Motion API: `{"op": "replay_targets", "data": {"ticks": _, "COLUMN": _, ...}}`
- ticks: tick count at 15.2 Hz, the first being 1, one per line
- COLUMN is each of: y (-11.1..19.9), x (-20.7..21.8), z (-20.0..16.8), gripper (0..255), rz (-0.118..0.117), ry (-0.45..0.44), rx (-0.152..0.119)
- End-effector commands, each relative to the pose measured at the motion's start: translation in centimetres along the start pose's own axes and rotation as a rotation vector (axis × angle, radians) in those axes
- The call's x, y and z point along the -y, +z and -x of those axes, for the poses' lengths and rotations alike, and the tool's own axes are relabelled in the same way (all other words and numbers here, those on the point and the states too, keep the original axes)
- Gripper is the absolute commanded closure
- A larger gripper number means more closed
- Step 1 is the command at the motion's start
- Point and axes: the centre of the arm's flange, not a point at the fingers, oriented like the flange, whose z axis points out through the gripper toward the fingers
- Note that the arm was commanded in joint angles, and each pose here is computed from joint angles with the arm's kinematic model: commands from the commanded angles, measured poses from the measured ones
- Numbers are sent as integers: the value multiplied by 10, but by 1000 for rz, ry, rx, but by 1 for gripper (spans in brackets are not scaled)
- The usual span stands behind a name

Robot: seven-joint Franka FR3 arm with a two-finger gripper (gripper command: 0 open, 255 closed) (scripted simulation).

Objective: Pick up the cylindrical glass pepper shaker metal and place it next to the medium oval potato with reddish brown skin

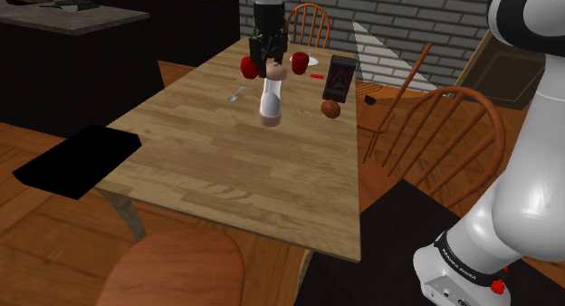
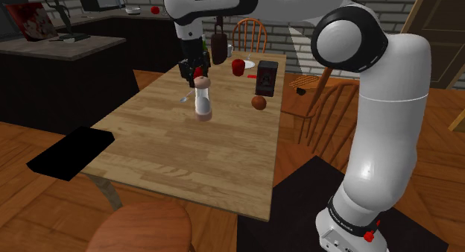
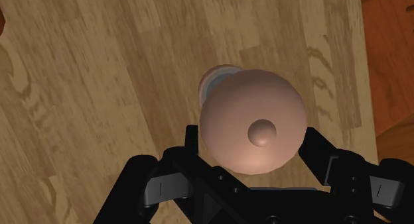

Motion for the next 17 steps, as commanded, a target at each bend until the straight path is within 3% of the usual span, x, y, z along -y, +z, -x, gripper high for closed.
{"op": "replay_targets", "data": {"ticks": 1, "y": 2, "x": -29, "z": 6, "gripper": 255, "rz": 0, "ry": -1, "rx": 0}}
{"op": "replay_targets", "data": {"ticks": 17, "y": 5, "x": -237, "z": 44, "gripper": 255, "rz": 0, "ry": -1, "rx": 0}}
